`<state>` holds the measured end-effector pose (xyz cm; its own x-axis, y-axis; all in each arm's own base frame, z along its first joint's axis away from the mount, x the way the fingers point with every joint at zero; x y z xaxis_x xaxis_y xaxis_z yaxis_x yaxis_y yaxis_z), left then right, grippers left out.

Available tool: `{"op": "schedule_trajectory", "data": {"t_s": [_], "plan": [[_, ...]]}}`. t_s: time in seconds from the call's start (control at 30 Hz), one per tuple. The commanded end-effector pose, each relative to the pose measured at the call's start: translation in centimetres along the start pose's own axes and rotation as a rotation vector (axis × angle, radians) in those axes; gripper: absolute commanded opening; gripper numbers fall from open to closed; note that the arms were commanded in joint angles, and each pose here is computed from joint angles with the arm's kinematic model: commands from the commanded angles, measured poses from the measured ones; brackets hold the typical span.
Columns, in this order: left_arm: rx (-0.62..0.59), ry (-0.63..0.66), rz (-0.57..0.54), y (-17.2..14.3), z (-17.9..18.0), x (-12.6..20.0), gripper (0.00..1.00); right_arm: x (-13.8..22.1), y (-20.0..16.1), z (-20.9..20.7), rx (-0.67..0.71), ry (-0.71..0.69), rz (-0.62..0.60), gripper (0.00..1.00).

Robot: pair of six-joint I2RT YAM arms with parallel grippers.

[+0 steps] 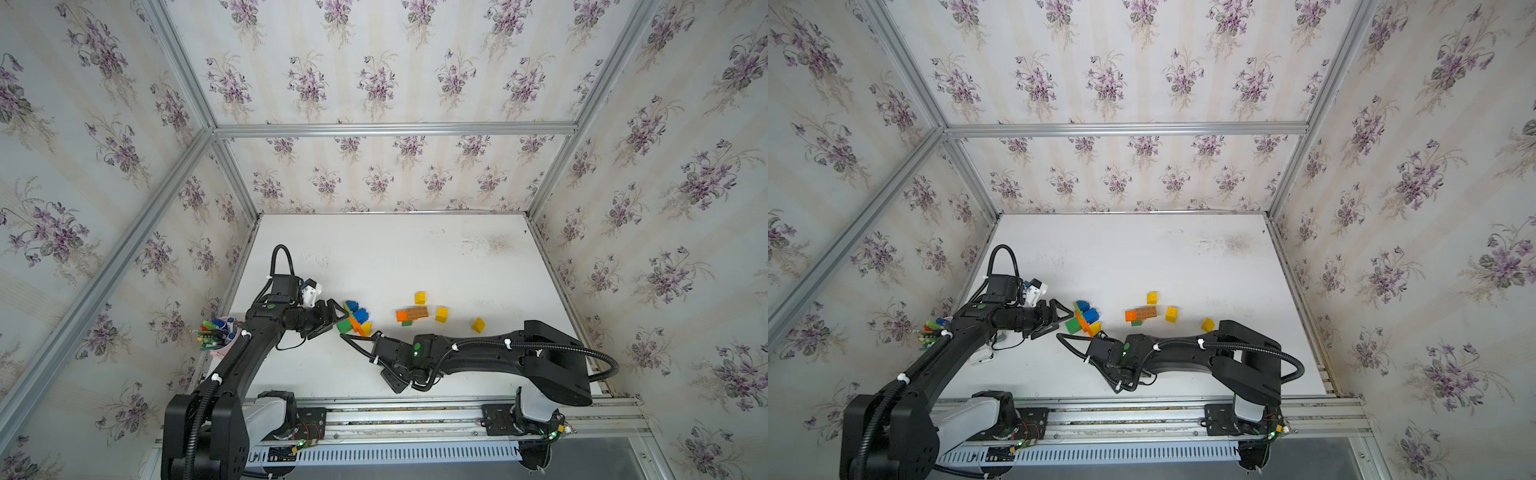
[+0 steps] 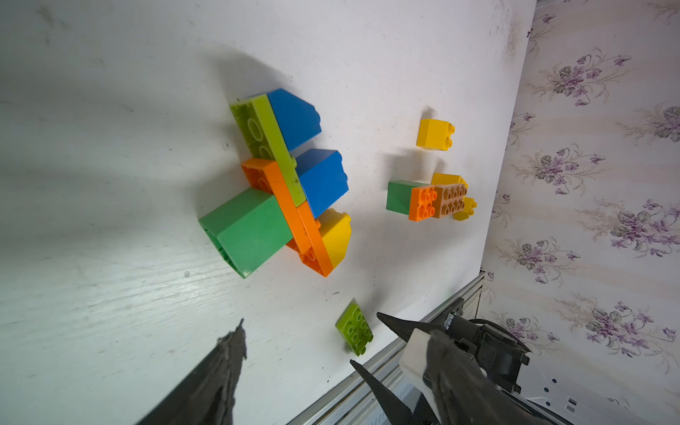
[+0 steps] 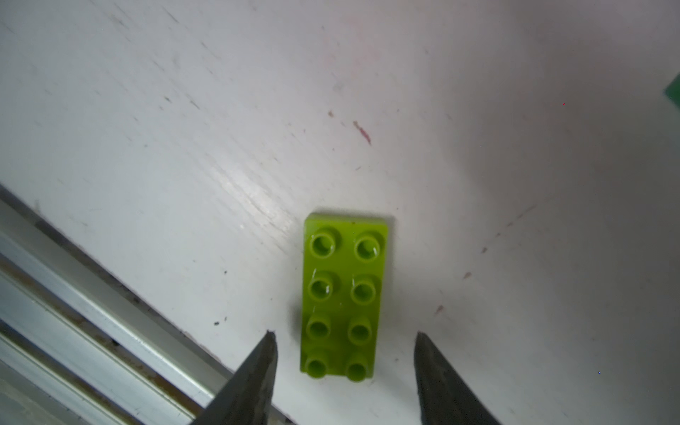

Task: Assemble a fork with lego
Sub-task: Pick up the lego brick from the center of the board.

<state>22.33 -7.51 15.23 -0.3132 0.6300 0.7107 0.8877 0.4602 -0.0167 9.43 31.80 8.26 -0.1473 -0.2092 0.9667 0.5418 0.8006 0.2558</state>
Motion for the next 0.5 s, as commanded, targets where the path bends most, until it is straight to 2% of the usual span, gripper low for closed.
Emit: {"op": "schedule_trajectory", "data": {"t_s": [0.0, 0.17, 0.47], "plan": [[-0.014, 0.004, -0.025, 0.5, -0.3, 0.2, 0.79, -0.3, 0.3, 0.3, -0.015, 0.026, 0.003, 0.53], [-0.017, 0.006, -0.034, 0.7, -0.4, 0.2, 0.79, -0.6, 0.1, 0.5, -0.034, 0.037, 0.034, 0.44], [-0.019, 0.004, -0.032, 0.8, -0.4, 0.1, 0.79, -1.0, -1.1, -0.2, -0.054, -0.027, 0.118, 0.43]]}}
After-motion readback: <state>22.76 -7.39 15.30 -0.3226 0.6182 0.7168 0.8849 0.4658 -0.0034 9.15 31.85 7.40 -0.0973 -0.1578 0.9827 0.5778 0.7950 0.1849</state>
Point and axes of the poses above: each gripper's point midway between its finger pads, its own x axis back along the fingers, its own z axis along the line the jaws close on, y = z × x, the point moved 6 cm from there along x, back along the fingers, and after that the axes turned 12 degrees about x, right-handed, at the moved point
